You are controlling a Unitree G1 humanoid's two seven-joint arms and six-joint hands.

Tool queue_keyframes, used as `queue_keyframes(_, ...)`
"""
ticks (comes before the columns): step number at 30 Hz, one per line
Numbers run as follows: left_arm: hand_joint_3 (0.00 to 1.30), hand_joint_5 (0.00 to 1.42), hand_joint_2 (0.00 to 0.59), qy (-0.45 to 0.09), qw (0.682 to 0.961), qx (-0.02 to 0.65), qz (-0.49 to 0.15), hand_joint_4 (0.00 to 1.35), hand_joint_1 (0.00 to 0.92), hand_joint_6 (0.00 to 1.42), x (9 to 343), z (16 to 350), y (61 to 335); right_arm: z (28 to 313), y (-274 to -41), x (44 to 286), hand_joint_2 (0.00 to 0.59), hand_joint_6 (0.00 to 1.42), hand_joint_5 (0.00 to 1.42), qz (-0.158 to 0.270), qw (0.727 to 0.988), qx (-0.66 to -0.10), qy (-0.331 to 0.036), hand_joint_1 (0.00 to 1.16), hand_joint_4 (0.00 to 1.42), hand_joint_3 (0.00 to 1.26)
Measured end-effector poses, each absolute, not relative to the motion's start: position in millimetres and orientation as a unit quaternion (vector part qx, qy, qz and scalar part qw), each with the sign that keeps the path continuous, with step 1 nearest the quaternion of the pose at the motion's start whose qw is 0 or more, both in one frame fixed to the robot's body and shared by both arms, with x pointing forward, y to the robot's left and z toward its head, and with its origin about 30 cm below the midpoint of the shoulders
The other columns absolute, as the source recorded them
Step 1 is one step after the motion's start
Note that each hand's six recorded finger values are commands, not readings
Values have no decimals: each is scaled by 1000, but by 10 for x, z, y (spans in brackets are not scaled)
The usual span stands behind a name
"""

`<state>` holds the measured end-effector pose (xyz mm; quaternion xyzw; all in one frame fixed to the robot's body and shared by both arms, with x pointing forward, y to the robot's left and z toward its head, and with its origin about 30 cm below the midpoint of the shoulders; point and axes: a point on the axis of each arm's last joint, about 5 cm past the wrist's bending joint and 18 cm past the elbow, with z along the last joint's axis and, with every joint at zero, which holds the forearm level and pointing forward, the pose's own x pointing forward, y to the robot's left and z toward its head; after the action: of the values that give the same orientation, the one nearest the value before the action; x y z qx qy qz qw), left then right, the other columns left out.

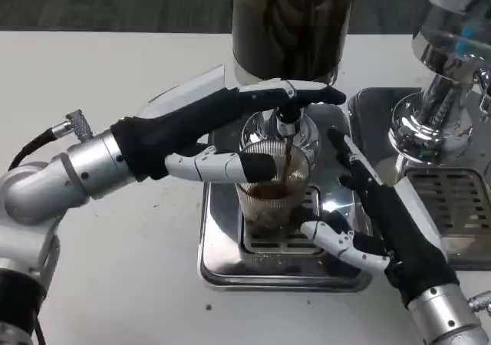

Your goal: Grasp the cup under the faucet to collect the drink, then remove the cup.

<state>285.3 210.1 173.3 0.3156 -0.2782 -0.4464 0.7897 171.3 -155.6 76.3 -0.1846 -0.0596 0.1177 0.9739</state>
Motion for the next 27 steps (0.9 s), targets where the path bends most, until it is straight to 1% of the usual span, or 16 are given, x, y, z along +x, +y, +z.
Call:
queue_keyframes(10, 209, 130, 85, -282, 786, 324, -444, 127, 0, 40, 2847, 1746, 2117, 736, -1502, 1786, 225, 81, 15, 130, 973, -184, -56, 630, 12, 46)
queue_keyframes(15, 209, 130, 85, -283, 784, 328, -444, 127, 0, 40, 2844, 1765, 2128, 762, -1468, 1830, 228, 80, 15, 134, 972, -182, -65, 624, 12, 47)
queue_keyframes(22, 209, 130, 85, -283, 784, 330, -444, 127, 0, 44, 2844, 1773, 2135, 722, -1445, 1845, 229, 80, 15, 138, 972, -180, -55, 619, 12, 47)
queue_keyframes(27, 210, 130, 85, -283, 784, 331, -443, 127, 0, 43, 2843, 1774, 2138, 738, -1429, 1886, 230, 80, 15, 140, 972, -179, -62, 617, 12, 47)
